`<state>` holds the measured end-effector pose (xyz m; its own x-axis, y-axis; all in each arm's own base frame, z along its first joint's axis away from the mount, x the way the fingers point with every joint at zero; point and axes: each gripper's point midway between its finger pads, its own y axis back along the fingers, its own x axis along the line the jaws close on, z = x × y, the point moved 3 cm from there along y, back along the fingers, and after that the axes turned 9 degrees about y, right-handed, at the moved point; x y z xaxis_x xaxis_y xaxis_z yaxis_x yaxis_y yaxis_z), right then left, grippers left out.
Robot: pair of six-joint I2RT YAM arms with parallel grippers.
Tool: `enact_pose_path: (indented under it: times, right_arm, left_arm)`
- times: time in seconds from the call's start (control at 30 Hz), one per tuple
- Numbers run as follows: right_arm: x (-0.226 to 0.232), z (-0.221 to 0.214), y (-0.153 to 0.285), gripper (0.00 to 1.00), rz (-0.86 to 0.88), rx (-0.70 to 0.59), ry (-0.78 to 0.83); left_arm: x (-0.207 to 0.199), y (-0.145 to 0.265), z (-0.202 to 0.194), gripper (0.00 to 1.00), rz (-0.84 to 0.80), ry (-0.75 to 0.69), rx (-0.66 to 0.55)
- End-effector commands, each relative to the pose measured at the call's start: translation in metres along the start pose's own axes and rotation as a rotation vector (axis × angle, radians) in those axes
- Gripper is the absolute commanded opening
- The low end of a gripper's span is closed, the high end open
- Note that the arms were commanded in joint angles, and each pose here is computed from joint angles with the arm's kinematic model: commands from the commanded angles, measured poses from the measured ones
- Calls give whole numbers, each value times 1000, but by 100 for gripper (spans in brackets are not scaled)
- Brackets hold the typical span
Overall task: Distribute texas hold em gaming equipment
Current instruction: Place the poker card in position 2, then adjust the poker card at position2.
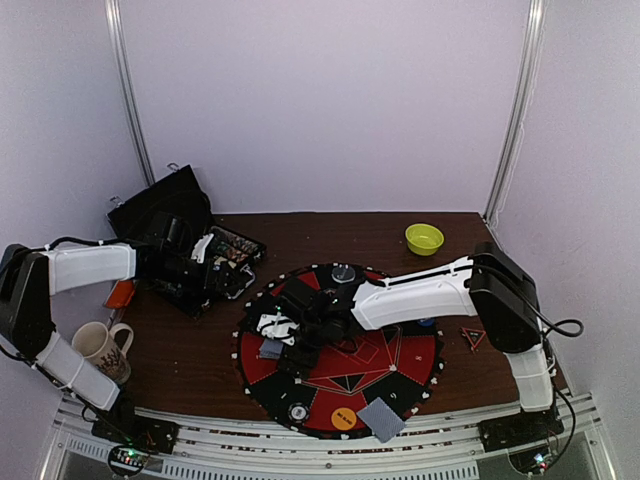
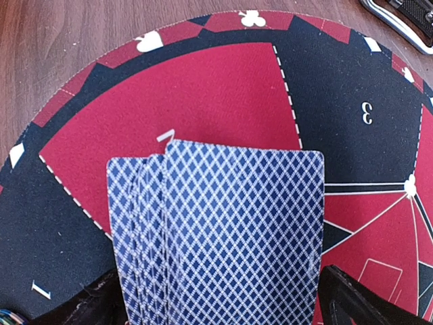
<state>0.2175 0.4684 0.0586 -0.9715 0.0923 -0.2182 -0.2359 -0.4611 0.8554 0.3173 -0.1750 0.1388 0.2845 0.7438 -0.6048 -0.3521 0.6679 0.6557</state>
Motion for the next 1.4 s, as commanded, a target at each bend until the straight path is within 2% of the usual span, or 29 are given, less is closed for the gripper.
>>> enact_pose_path:
  times: [0.0, 0.1, 0.2, 0.47, 0.73, 0.9, 1.0, 1.1, 1.37]
  right_arm:
    - [-2, 6, 13, 100, 12, -9, 15]
    - [-8, 7, 19, 100, -4, -10, 24]
    - [-4, 8, 22, 100, 61, -28, 12]
    - [-15, 12, 18, 100, 110, -67, -40]
    - [0, -5, -2, 98, 231, 14, -31]
    - [2, -16, -7, 96, 205, 63, -16]
    - [-2, -24, -10, 91, 146, 105, -8]
    - [-4, -28, -12, 80, 93, 116, 4]
    - [3, -29, -14, 69, 82, 125, 34]
  left_arm:
    - [0, -3, -8, 86, -42, 5, 16]
    - [2, -6, -16, 83, -37, 18, 27]
    - [-3, -9, -24, 81, -42, 10, 36]
    - [-1, -19, -31, 80, -38, 21, 63]
    - [-4, -19, -28, 80, -46, 7, 62]
    - [-2, -20, -29, 80, -44, 8, 69]
    - [-3, -20, -28, 80, -43, 6, 66]
    - [-3, -19, -27, 80, -40, 4, 64]
    - [-4, -18, -26, 80, -35, -3, 65]
